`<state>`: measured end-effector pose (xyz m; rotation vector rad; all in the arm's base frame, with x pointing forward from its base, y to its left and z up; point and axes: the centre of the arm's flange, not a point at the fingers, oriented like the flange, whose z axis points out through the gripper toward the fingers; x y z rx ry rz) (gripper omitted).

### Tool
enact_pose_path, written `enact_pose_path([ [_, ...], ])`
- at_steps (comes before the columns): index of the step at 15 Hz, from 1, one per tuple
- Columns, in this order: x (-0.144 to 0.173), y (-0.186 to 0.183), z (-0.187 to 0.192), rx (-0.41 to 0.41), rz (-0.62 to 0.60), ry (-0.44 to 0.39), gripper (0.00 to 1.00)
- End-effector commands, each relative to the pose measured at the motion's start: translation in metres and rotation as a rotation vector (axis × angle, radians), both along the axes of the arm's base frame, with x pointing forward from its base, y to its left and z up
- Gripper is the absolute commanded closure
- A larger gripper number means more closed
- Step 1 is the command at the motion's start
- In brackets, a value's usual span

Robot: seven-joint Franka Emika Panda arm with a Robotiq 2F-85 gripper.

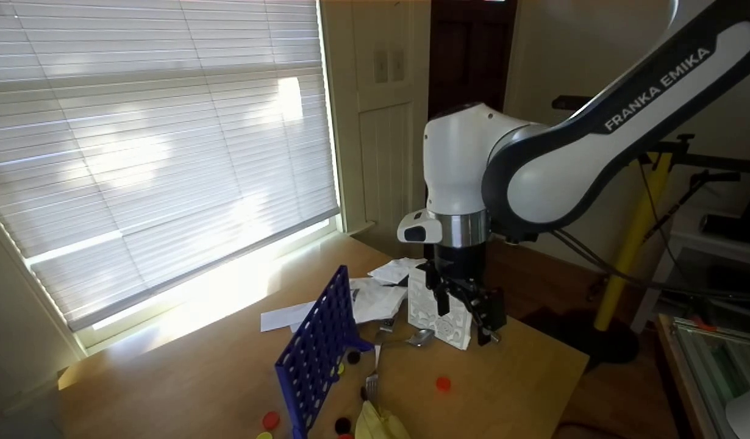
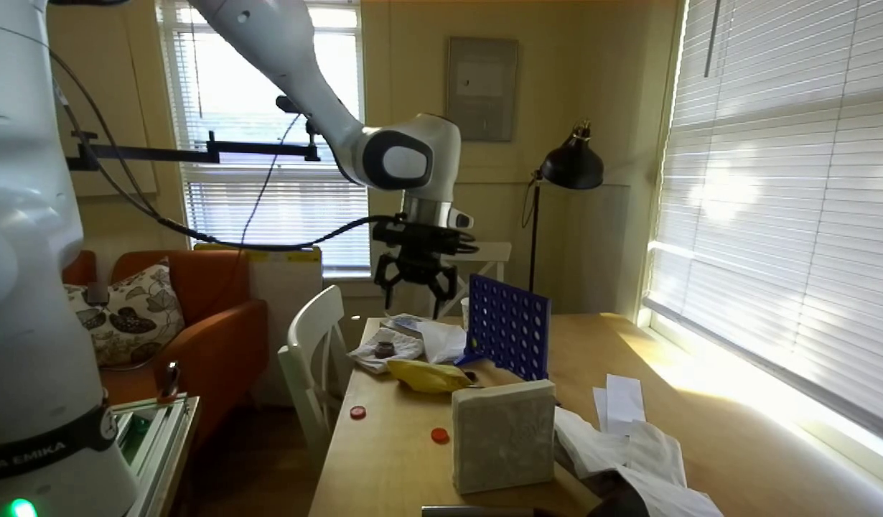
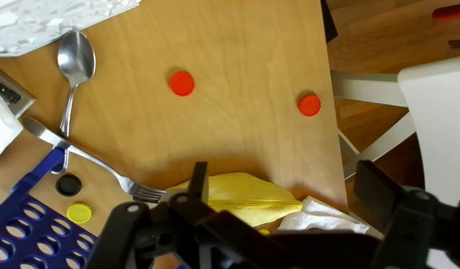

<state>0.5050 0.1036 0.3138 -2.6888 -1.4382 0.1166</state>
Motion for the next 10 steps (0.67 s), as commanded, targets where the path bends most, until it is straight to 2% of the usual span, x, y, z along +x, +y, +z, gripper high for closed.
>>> enact_pose_path([
  [1, 0.05, 0.061, -0.024, -0.054, 0.107, 0.022, 0.0],
  [4, 0.065, 0.115, -0.046, -0.007, 0.149, 0.034, 0.0],
  [8, 0.071, 0.174, -0.074, 0.024, 0.176, 0.103, 0.0],
  [9, 0.073, 0.183, -0.077, 0.023, 0.192, 0.128, 0.0],
  [10, 0.048, 0.161, -0.07, 0.03, 0.185, 0.086, 0.0],
])
